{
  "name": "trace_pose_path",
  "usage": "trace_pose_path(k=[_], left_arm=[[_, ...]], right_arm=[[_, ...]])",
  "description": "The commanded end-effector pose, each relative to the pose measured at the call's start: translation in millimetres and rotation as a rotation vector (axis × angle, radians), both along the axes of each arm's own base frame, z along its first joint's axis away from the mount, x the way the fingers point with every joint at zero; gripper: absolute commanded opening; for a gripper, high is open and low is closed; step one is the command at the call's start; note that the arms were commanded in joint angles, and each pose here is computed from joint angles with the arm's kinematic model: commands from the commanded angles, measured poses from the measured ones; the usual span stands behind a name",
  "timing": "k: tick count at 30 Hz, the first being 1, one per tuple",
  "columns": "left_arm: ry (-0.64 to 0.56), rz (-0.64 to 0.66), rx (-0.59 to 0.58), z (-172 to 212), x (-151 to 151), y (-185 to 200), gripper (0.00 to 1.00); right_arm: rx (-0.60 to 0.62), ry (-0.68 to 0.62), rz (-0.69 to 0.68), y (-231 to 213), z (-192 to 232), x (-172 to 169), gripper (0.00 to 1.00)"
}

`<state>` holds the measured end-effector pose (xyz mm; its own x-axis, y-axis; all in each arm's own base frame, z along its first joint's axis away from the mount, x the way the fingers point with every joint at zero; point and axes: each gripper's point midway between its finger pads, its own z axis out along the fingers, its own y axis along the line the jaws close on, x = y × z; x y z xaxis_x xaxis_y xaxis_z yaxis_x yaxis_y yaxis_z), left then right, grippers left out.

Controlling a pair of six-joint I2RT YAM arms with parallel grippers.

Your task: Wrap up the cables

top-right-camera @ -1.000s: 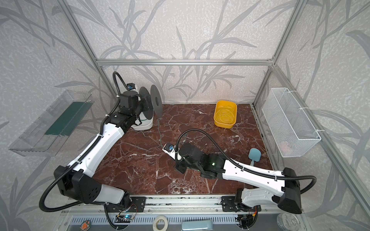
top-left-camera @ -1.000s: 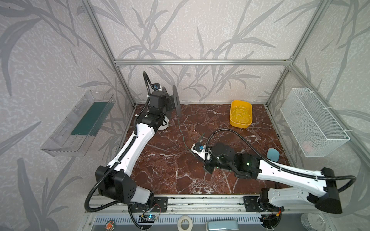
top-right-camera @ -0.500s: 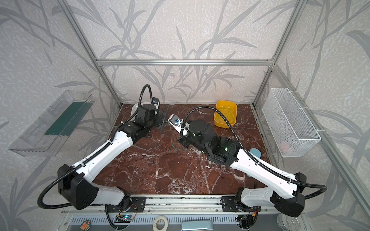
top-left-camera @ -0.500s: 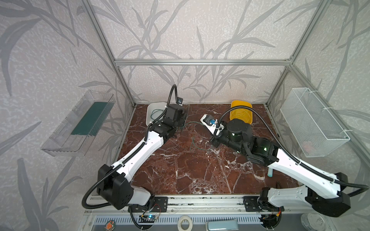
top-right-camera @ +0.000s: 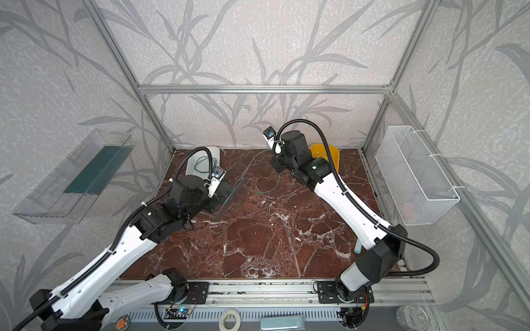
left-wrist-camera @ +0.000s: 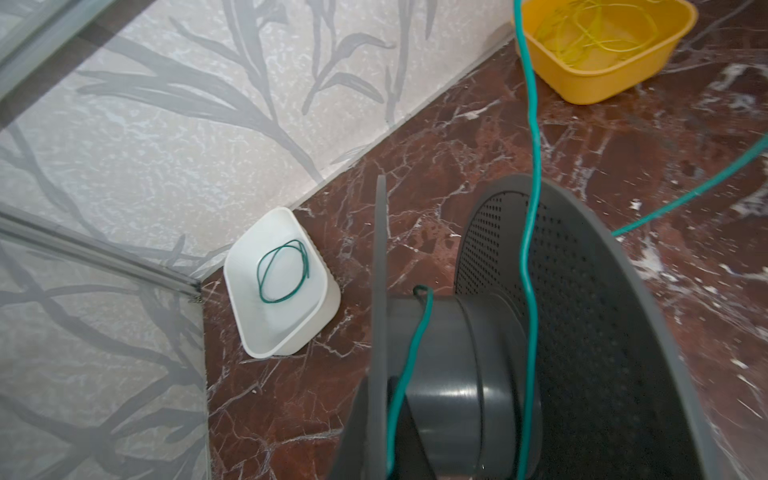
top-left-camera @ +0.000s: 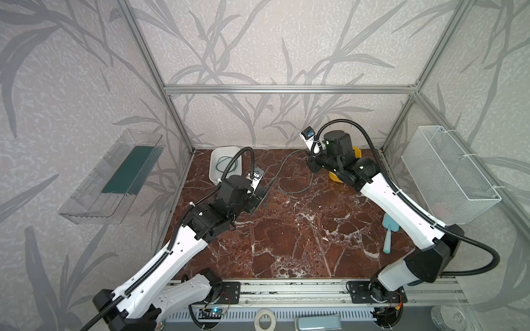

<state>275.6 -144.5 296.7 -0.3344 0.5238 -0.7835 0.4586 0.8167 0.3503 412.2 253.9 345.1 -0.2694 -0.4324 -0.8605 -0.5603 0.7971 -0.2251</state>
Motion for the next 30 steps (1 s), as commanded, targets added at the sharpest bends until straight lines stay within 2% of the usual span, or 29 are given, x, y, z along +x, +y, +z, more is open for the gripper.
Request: trace_pose_path(k=[1,7,12,14,19,23,26,30], left_arm=[[0.009,-0.125,-0.066,22,-27,-9,0.0],[-0.067,-0.129,-0.246,66,-32,-16,0.0],[-0.088,-0.113,-0.375,80,-15,-33,0.0],[-0.119,-0.086,-0.416,87,-7,-33,0.0],[-0.198,-0.017,-0.516,101,12,-33,0.0],[-0.217,0.037,-0.578,91,30,-38,0.0],[-0.257,0.069,-0.649,85,42,-40,0.0],[-0.308,0.121,-0.725,85,55,-39,0.0]], right_arm=[[0.055,0.074,-0.042,-11,-16,26,0.0],[0.102,0.287,0.006,9,-96,40,0.0],[0.177,0.518,0.084,36,-162,26,0.0],[0.234,0.576,0.105,44,-176,20,0.0],[0.364,0.632,0.122,54,-190,7,0.0],[0.438,0.621,0.051,48,-187,6,0.03],[0.545,0.65,0.052,54,-184,-4,0.02],[0.625,0.693,0.073,65,-191,-26,0.04]])
